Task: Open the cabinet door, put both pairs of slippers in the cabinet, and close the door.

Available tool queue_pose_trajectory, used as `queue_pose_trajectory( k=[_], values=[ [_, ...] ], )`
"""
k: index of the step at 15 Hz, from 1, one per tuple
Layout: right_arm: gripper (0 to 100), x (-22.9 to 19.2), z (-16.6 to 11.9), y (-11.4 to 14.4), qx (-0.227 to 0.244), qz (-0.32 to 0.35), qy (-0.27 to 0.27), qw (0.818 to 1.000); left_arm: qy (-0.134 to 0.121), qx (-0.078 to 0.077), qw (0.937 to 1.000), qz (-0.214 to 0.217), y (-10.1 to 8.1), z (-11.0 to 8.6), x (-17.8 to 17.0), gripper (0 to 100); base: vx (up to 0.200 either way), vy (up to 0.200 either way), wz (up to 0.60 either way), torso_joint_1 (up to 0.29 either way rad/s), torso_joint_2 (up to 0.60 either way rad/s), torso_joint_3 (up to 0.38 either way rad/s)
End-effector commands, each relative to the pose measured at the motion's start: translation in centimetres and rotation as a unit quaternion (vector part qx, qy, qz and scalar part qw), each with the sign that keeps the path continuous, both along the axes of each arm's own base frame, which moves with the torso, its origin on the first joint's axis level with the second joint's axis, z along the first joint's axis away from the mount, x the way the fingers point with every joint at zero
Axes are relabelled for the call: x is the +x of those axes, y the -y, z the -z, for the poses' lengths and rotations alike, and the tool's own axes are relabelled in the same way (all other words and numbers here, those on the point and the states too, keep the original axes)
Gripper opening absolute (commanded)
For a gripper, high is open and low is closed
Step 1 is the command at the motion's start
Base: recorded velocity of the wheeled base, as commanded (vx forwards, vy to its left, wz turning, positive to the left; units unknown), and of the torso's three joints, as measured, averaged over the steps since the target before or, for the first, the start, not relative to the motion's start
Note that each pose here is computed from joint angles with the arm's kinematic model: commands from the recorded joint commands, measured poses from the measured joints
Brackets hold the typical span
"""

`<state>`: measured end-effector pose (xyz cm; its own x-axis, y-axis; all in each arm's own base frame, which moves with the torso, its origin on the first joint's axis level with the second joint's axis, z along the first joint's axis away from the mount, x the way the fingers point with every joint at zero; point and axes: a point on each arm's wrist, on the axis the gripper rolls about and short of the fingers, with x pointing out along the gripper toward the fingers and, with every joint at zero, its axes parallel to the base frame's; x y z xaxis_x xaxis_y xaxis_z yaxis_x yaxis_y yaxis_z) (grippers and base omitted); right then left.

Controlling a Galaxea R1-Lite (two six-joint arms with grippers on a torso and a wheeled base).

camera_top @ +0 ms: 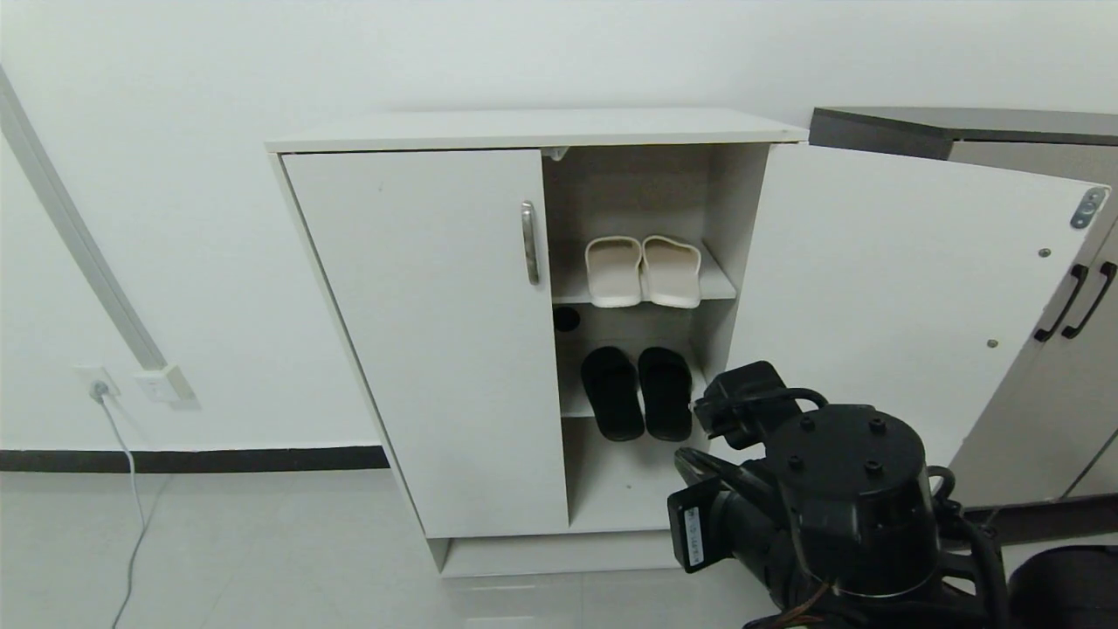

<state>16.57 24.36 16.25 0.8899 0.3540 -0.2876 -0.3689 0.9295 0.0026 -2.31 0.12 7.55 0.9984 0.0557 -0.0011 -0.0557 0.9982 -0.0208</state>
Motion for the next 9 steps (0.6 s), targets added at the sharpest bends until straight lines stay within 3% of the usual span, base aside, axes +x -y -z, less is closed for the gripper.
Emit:
queue_pose_trajectory(
  k=[1, 9],
  values=[
    [0, 0.03, 0.09, -0.04, -0.001, 0.000, -0.001, 1.000, 0.001, 0.000, 1.0000, -0.001, 0.00, -0.05, 0.00, 0, 0.000, 0.000, 0.00, 0.000, 0.00, 0.000],
    [0, 0.04, 0.15, -0.06, -0.003, 0.000, -0.001, 1.000, 0.000, 0.000, 1.0000, 0.000, 0.00, -0.03, 0.00, 0, 0.000, 0.000, 0.00, 0.000, 0.00, 0.000]
  ],
)
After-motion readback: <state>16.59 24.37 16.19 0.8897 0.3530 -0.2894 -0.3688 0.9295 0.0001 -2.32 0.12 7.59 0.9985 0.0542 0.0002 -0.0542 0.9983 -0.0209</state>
